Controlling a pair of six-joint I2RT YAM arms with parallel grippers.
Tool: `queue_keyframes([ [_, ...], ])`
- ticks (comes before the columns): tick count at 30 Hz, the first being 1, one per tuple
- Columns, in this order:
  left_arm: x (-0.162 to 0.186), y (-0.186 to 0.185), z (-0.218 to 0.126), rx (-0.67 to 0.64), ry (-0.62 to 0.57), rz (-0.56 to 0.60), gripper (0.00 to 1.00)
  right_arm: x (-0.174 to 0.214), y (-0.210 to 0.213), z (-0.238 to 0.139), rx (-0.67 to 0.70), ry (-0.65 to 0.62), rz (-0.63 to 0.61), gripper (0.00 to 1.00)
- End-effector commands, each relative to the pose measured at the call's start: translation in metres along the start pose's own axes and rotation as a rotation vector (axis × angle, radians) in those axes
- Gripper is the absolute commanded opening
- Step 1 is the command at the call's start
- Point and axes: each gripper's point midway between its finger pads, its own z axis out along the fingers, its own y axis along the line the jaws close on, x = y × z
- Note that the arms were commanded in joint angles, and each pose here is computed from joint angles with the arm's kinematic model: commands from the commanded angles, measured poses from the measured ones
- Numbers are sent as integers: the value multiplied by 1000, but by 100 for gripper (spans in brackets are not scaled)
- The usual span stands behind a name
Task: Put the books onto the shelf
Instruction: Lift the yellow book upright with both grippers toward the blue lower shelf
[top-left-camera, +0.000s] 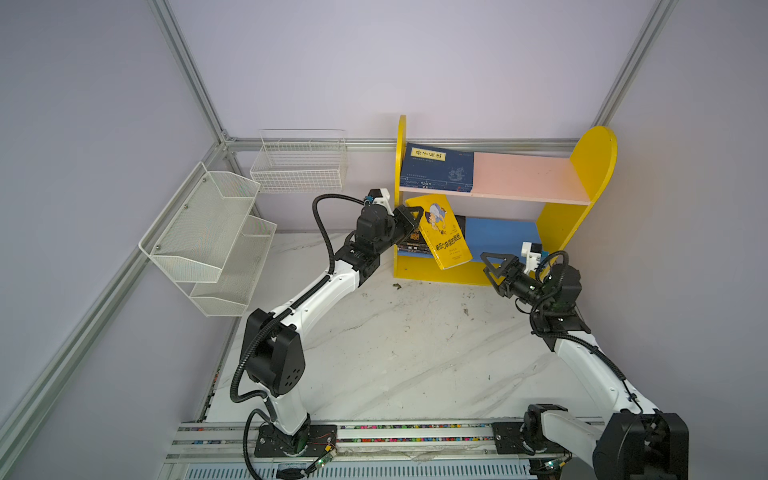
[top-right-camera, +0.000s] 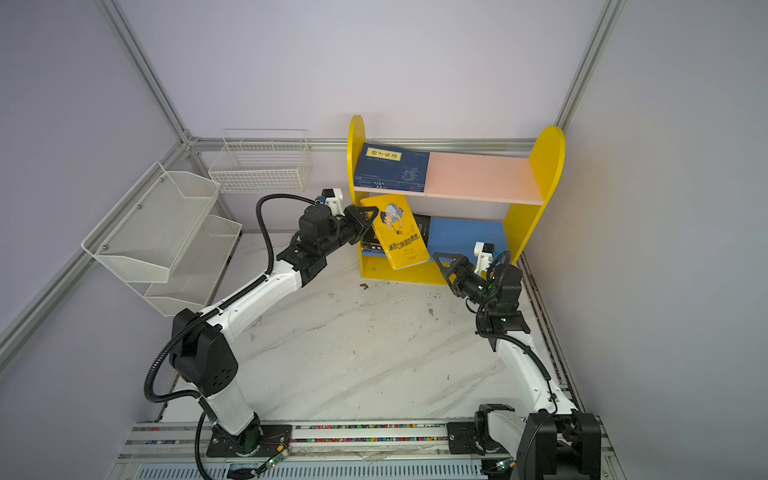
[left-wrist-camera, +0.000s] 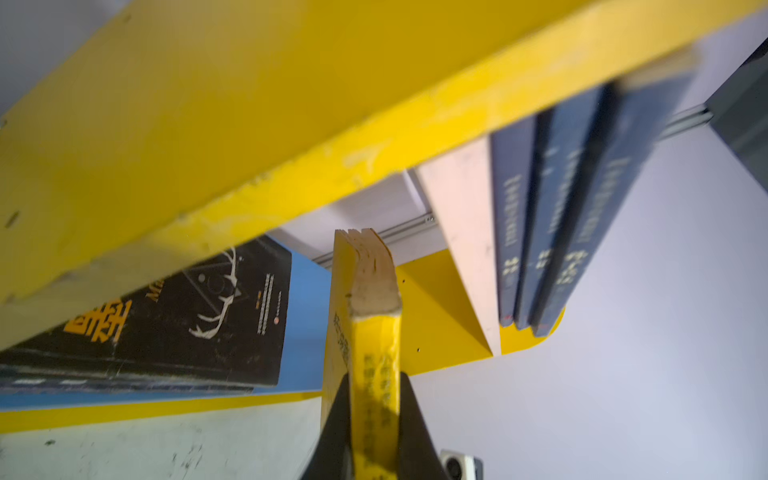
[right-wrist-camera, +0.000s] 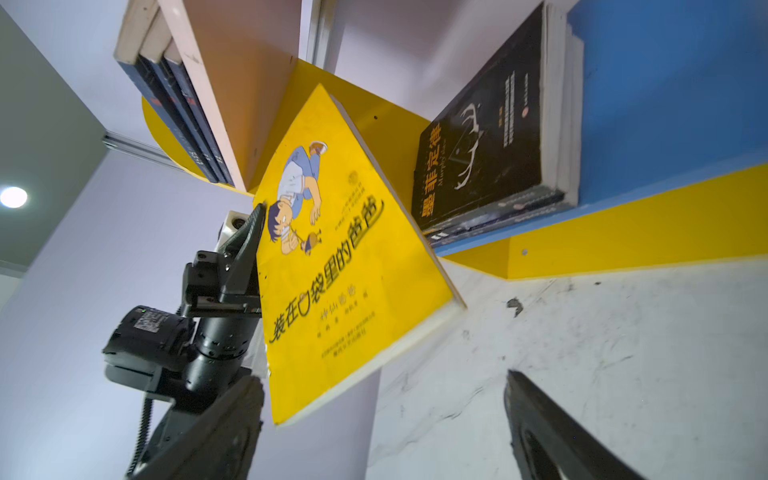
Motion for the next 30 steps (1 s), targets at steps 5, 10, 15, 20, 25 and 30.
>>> queue_keyframes([
  [5, -45, -38, -17, 133, -306, -54, 0, 15, 70, 8, -312, 8, 90, 94],
  [10, -46, -40, -13, 158, -327, -65, 0, 19, 77, 28, -391, 8, 127, 92],
  [15, -43, -48, -13, 192, -338, -72, 0, 12, 79, 42, -448, 5, 172, 88],
  [20, -36, -47, -10, 199, -326, -85, 0, 1, 78, 59, -479, -7, 207, 82],
  [25, -33, -48, -10, 204, -320, -83, 0, -5, 79, 63, -540, -33, 278, 73],
  [30, -30, -50, -8, 219, -315, -86, 0, -3, 77, 73, -541, -26, 315, 59],
])
